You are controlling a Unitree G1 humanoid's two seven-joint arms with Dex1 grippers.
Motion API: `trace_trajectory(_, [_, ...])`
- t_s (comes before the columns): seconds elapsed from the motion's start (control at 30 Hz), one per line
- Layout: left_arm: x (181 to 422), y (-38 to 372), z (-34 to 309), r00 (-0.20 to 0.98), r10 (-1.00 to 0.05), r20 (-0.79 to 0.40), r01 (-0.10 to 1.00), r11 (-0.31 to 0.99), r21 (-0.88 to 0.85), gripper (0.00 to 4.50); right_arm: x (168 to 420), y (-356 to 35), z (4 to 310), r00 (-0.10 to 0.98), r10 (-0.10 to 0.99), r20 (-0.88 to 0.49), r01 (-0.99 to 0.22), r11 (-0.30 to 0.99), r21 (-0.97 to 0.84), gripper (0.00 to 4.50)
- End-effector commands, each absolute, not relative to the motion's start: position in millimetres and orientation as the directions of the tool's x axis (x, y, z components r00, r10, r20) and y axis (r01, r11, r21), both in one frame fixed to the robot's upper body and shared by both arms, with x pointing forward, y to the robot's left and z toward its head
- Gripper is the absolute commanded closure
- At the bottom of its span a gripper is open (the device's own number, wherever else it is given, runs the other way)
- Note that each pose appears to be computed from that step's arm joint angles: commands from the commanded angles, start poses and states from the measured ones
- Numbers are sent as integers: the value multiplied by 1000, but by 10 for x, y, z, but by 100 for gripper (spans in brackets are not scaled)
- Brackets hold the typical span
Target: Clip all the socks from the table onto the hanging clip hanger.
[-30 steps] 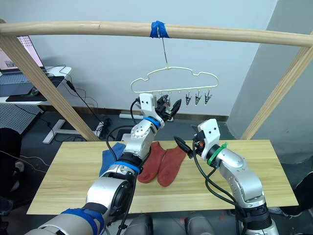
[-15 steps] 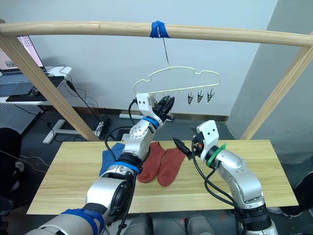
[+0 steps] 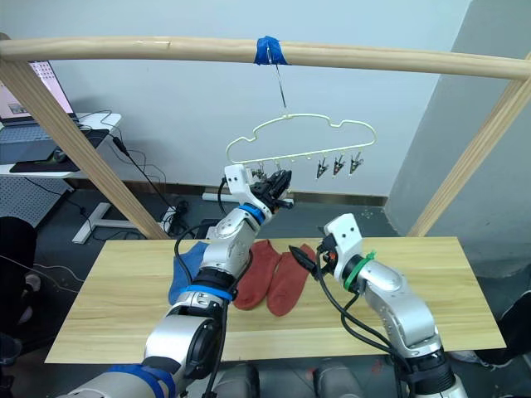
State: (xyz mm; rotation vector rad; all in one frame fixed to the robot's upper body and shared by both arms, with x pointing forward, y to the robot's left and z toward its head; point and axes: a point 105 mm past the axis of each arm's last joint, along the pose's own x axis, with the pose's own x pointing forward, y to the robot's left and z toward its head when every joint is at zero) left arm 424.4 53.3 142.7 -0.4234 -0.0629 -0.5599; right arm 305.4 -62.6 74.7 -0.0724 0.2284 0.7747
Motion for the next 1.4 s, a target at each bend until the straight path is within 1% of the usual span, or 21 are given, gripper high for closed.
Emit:
trace_trajectory(0.03, [4172, 530, 1591, 811, -560, 170, 556, 647, -522, 419, 3157, -522, 583, 675, 692, -258, -720, 693, -26, 0])
trace_trajectory(0.13, [4110, 618, 1590, 790, -603, 112, 515, 554, -654, 419, 3286, -439, 326, 664, 674, -323, -719, 695, -28, 0])
trace_trajectory(0.23, [4029, 714, 1572, 756, -652, 59, 471, 479, -741, 419, 3374, -323, 102, 643, 664, -381, -724, 690, -21, 0])
trace_trajectory(0.3, [3989, 807, 1589, 749, -661, 43, 436, 443, -783, 419, 3431, -277, -70, 639, 638, -430, -718, 696, -33, 0])
trace_trajectory(0.43, [3914, 915, 1609, 744, -667, 24, 423, 443, -791, 419, 3490, -254, -309, 645, 587, -489, -689, 724, -39, 0])
trace_trajectory(0.53, [3866, 982, 1605, 749, -662, 14, 414, 452, -790, 419, 3472, -278, -464, 634, 559, -535, -691, 720, -65, 0])
trace_trajectory(0.6, [3836, 1011, 1612, 754, -657, 14, 409, 453, -792, 419, 3437, -309, -538, 621, 557, -552, -700, 711, -70, 38])
trace_trajectory(0.63, [3821, 1022, 1612, 754, -656, 14, 408, 452, -793, 419, 3425, -327, -559, 617, 558, -555, -704, 707, -72, 64])
trace_trajectory(0.77, [3753, 1058, 1566, 757, -653, -10, 403, 480, -779, 419, 3397, -403, -578, 615, 571, -545, -716, 693, -82, 202])
trace_trajectory(0.8, [3741, 1064, 1558, 758, -652, -13, 402, 484, -778, 419, 3391, -411, -577, 615, 573, -542, -719, 690, -87, 242])
trace_trajectory(0.9, [3716, 1134, 1547, 772, -635, -8, 388, 481, -786, 419, 3394, -478, -477, 620, 607, -497, -739, 664, -112, 342])
trace_trajectory(0.97, [3706, 1157, 1538, 777, -629, -8, 381, 481, -790, 419, 3391, -496, -419, 626, 623, -470, -745, 656, -122, 420])
trace_trajectory(1.0, [3700, 1157, 1540, 776, -630, -6, 381, 477, -792, 419, 3405, -498, -344, 636, 636, -437, -746, 652, -136, 448])
trace_trajectory(1.03, [3693, 1156, 1542, 775, -632, -5, 381, 474, -794, 419, 3410, -498, -291, 642, 645, -415, -747, 649, -146, 448])
trace_trajectory(1.1, [3671, 1154, 1535, 770, -639, -8, 379, 467, -799, 419, 3425, -496, -79, 661, 671, -335, -745, 641, -187, 448])
trace_trajectory(1.17, [3669, 1152, 1532, 766, -643, -11, 369, 454, -811, 419, 3422, -494, 284, 689, 697, -198, -725, 659, -201, 448])
trace_trajectory(1.23, [3670, 1159, 1527, 765, -644, -16, 357, 444, -822, 419, 3356, -479, 562, 687, 720, -100, -722, 660, -206, 448])
trace_trajectory(1.3, [3665, 1159, 1517, 760, -649, -21, 344, 430, -834, 419, 3288, -483, 752, 687, 726, -46, -716, 663, -219, 448])
trace_trajectory(1.4, [3660, 1160, 1522, 756, -654, -18, 330, 405, -853, 419, 3194, -478, 942, 678, 735, -1, -709, 655, -261, 448])
